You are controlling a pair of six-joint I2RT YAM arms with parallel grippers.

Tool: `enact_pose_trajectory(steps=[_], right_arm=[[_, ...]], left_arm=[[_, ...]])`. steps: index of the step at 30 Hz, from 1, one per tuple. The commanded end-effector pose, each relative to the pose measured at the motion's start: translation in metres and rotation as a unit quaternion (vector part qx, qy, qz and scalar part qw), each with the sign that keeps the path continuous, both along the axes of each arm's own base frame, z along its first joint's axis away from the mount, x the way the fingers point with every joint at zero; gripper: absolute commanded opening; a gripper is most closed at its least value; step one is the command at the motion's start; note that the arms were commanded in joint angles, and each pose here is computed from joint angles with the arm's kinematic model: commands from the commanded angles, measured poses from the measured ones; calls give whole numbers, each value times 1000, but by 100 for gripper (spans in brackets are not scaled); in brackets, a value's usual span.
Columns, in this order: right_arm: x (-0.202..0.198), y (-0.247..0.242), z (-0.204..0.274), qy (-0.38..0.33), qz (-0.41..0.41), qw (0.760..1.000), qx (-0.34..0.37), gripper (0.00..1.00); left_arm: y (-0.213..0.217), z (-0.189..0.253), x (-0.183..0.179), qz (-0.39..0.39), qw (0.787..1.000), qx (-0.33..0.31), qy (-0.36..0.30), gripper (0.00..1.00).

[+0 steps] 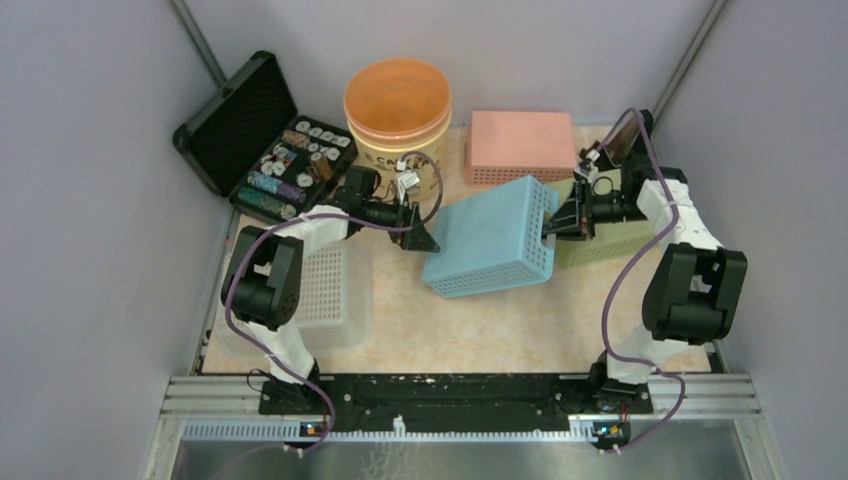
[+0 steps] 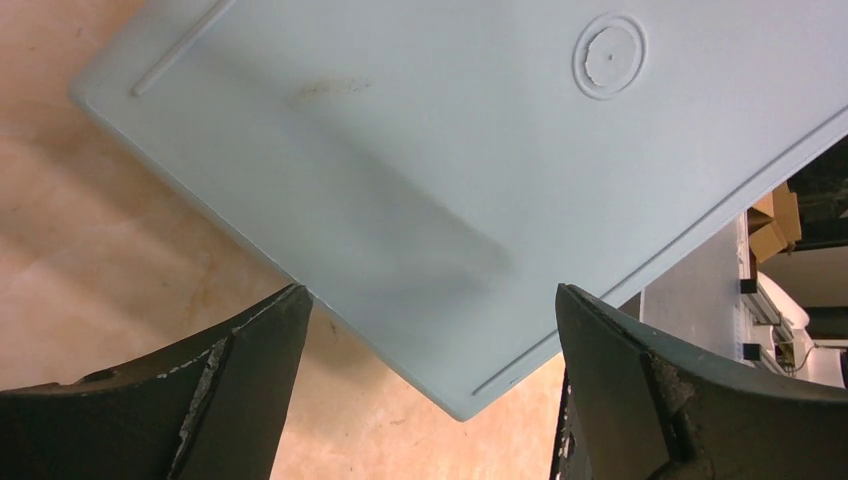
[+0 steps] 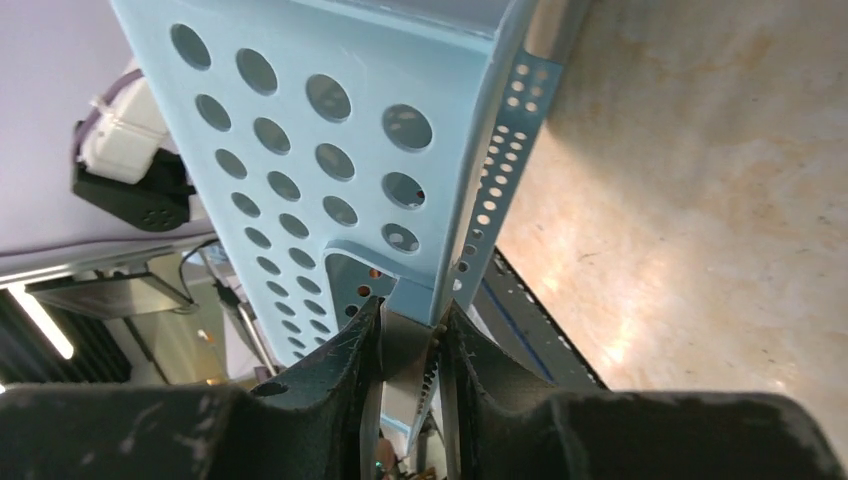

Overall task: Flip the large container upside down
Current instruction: Turn the container upside down at the center of the board.

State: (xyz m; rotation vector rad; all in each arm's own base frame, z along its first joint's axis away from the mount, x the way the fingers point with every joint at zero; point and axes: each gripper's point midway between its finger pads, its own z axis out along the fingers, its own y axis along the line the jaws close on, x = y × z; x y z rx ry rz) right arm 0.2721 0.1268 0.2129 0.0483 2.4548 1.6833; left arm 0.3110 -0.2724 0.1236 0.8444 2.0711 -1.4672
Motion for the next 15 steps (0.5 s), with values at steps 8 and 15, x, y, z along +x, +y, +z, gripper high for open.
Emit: enact_pose_trajectory(steps=[8, 15], right_arm=[[17, 8, -20, -58, 34, 996, -54, 26], [22, 21, -27, -53, 56, 996, -48, 27]], left_arm=[[12, 15, -3, -16, 1000, -5, -10, 99], [23, 17, -3, -17, 1000, 0, -13, 99]])
